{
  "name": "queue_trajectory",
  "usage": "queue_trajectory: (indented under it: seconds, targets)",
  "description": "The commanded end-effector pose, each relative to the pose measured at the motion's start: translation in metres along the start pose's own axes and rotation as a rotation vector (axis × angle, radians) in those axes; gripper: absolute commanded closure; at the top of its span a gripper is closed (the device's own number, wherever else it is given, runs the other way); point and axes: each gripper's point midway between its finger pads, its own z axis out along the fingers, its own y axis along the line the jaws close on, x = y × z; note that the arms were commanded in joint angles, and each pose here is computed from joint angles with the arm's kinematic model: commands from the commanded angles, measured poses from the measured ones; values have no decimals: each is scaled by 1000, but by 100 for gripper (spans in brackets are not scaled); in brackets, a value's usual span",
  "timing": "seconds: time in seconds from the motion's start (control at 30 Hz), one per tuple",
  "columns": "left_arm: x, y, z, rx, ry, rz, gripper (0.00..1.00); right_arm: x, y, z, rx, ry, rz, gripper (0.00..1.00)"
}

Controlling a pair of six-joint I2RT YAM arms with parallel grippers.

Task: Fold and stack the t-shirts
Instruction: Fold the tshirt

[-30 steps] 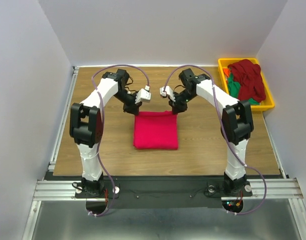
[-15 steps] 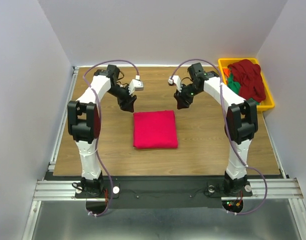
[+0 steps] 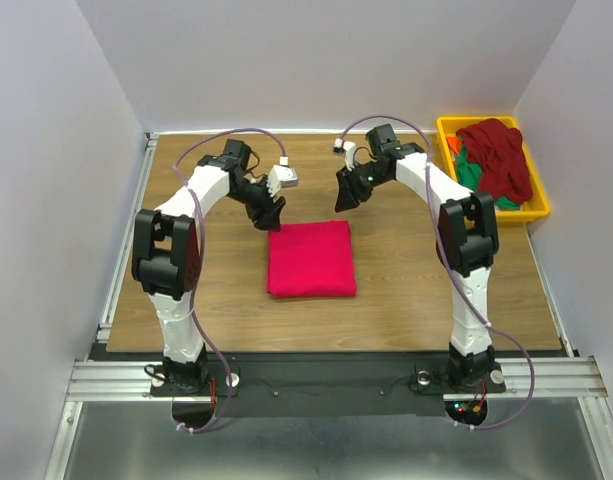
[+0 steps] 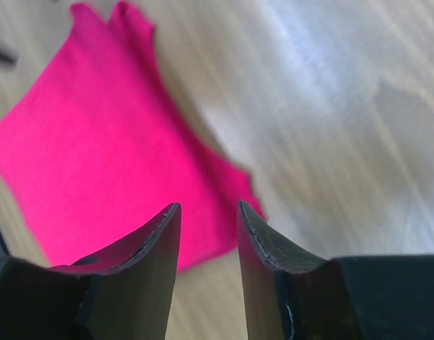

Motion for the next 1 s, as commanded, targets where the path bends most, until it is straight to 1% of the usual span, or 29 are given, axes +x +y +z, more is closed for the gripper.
queue_trajectory:
  seconds: [0.0,0.03,0.1,0.2,0.23,0.3,0.33,0.4,0.43,0.53,0.63,0.67,0.7,0.73,0.77,0.8,0.83,0.87,0.9,0.93,0.97]
  targets:
    - [-27,6,15,-26,-28,112,35,-30,-10,12,-15,-80,59,58]
    - [-29,8,17,-27,-25,121,35,-29,-10,15,-17,-78,64,60]
    - [-24,10,26,-14,-6,113,36,-29,-11,16,-20,-81,76,61]
    - [-16,13,38,-1,19,90,42,-29,-2,11,-44,-93,70,62]
    - [-15,14,41,-2,21,80,43,-27,0,11,-47,-95,69,61]
    - [-7,21,49,-16,34,61,46,-21,1,12,-49,-86,63,55]
    - [-6,23,52,-17,37,57,55,-11,-1,15,-46,-68,73,54]
    - [-5,29,57,-19,36,50,64,-2,-5,18,-34,-49,64,54]
    - [-5,30,59,-15,32,39,72,5,-13,22,-13,-34,57,55]
    - [-17,37,62,-9,5,36,79,0,-26,19,18,-47,36,57]
    - [-17,42,67,5,6,2,78,-13,-30,9,40,-74,21,59]
    - [-22,45,65,-1,-5,-13,75,-22,-26,3,40,-94,8,59]
    - [-26,46,61,0,-26,-29,68,-26,-24,-2,39,-105,8,59]
    - [-31,47,55,-1,-48,-44,59,-30,-21,-6,39,-114,6,59]
    - [-37,46,50,3,-73,-56,55,-34,-14,-10,21,-128,2,60]
    - [-53,38,35,15,-125,-65,53,-40,-2,-20,10,-147,0,60]
    - [-58,37,24,12,-152,-74,50,-43,9,-24,-29,-163,2,61]
    - [-57,31,19,22,-166,-98,50,-45,17,-28,-53,-171,12,61]
    - [-74,23,0,14,-223,-93,50,-45,30,-34,-83,-181,21,62]
    - [-76,17,-6,17,-243,-112,50,-44,44,-36,-150,-188,56,62]
    - [-74,9,-15,19,-262,-149,50,-41,52,-37,-182,-188,77,62]
